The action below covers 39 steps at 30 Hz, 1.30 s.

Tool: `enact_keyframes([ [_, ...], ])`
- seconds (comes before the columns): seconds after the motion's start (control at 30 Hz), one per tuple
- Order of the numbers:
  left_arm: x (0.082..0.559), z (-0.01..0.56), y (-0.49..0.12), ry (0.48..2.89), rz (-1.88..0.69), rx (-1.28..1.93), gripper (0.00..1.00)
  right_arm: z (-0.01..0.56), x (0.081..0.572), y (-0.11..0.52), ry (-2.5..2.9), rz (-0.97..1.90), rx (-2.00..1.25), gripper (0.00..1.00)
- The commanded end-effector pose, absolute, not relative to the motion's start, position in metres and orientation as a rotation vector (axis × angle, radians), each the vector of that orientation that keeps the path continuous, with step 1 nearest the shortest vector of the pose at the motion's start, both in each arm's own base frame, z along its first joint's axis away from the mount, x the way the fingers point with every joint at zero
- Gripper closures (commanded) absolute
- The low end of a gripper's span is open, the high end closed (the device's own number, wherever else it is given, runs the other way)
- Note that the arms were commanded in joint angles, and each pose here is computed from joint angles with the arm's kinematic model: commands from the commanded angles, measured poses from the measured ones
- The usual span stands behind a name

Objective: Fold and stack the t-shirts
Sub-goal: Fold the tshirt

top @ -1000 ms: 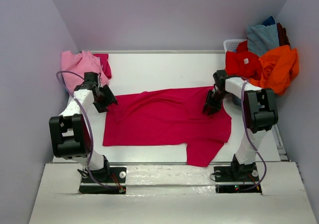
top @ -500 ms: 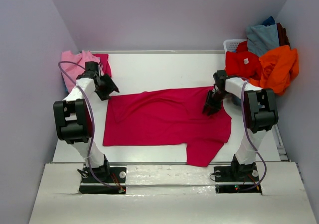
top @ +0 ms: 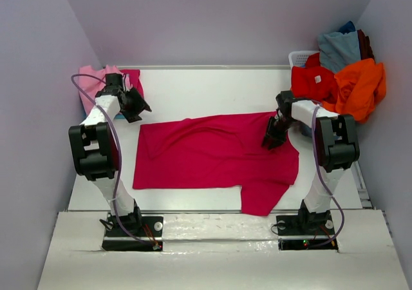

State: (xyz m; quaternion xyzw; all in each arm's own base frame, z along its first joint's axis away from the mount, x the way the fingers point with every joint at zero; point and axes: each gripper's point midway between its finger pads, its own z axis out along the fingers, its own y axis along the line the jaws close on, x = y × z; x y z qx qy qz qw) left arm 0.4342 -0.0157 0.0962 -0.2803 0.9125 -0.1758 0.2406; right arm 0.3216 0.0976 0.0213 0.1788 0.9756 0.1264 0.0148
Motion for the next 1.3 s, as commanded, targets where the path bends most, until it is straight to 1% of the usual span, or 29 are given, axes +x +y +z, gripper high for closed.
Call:
enact_keyframes([
  [0.0, 0.429, 0.093, -0.006, 2.475, -0.550, -0.812, 0.34, 0.006, 0.311, 0.086, 3.080, 0.322, 0.541, 0.59],
  [0.13, 0.422, 0.087, 0.004, 2.443, -0.623, -0.858, 0.34, 0.005, 0.310, 0.087, 3.087, 0.323, 0.543, 0.59],
  [0.17, 0.419, 0.086, 0.001, 2.438, -0.674, -0.870, 0.34, 0.005, 0.310, 0.087, 3.085, 0.323, 0.543, 0.59],
  [0.4, 0.413, 0.073, -0.007, 2.440, -0.774, -0.869, 0.34, 0.003, 0.311, 0.087, 3.093, 0.325, 0.545, 0.59],
  [0.7, 0.414, 0.063, -0.009, 2.456, -0.803, -0.857, 0.34, 0.002, 0.311, 0.087, 3.098, 0.316, 0.549, 0.60],
  [1.27, 0.401, 0.052, 0.000, 2.469, -0.789, -0.897, 0.34, -0.001, 0.309, 0.085, 3.106, 0.303, 0.552, 0.60],
])
